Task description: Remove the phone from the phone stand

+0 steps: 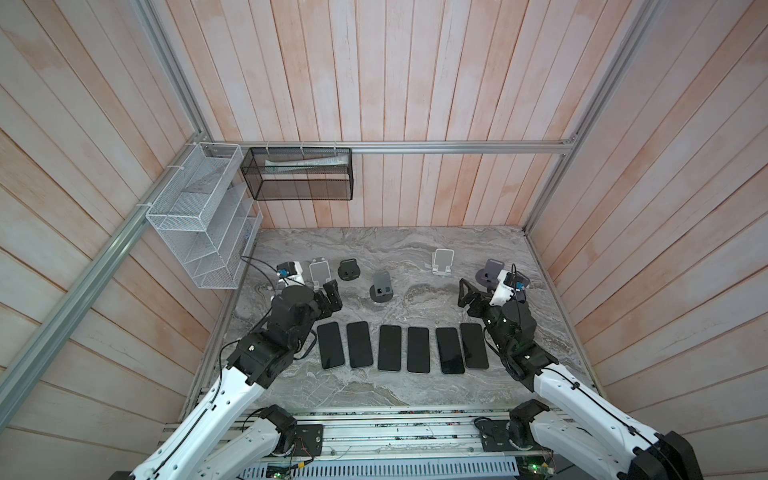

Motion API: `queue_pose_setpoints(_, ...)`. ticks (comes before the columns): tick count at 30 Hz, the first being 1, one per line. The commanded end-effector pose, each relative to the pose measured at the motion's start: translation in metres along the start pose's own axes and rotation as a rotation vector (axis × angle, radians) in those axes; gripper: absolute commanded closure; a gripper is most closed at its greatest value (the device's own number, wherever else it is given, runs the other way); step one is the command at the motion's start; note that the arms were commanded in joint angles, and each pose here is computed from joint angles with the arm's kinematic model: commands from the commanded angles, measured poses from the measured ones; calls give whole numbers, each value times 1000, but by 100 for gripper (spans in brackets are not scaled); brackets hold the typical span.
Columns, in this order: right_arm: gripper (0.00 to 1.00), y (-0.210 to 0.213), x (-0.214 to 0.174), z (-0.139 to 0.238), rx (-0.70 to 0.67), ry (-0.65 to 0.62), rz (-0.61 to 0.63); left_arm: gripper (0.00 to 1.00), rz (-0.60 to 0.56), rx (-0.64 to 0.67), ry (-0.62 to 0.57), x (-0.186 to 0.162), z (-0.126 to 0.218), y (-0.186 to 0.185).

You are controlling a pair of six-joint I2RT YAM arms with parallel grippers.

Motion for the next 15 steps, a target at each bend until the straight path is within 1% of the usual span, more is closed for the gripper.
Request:
queue_pose_setpoints(1, 2, -11, -1, -3, -174, -10, 7, 0, 54, -51, -137, -15, -12, 11)
queue_pose_setpoints(2, 2, -10, 0, -3, -160, -12, -5, 0, 33, -61, -170, -20, -13, 16)
queue_pose_setpoints(3, 2, -8, 1, -3, -110, -19, 12, 0, -26, -82, -206, -24, -15, 19)
queue_pose_setpoints(5, 2, -2, 2, 0, 12, -78, 104, 0, -168, -114, -292, -29, -16, 25)
queue_pose_setpoints(6, 2, -1, 2, 2, 48, -116, 153, 0, -235, -124, -340, -32, -17, 29)
queue_pose_setpoints(7, 2, -4, 0, 4, 52, -142, 186, 0, -301, -120, -398, -34, -17, 33)
queue_pose_setpoints(9, 2, -10, -2, 6, 31, -190, 231, 0, -485, -85, -553, -44, -21, 49)
queue_pose_setpoints(10, 2, -13, -2, 6, 23, -202, 244, 0, -543, -89, -607, -47, -21, 54)
queue_pose_setpoints(11, 2, -15, -2, 5, 18, -214, 258, 0, -601, -82, -637, -51, -24, 59)
queue_pose_setpoints(12, 2, -17, -2, 4, 16, -216, 272, 0, -632, -66, -634, -51, -30, 64)
queue_pose_setpoints(13, 2, -18, -2, 3, 19, -210, 294, 0, -628, -55, -605, -51, -38, 68)
queue_pose_setpoints(15, 2, -22, -4, 2, 45, -201, 362, 0, -578, 15, -516, -52, -61, 81)
Point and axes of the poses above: each gripper's point midway between its finger pads, its own z axis back along the fingers, its own y axis along the line the jaws close on, x = y × z, the point moved 10 cm from there along z, back along the fingers, and after that the axes turned 7 degrees about z, right-handed, at the moved point
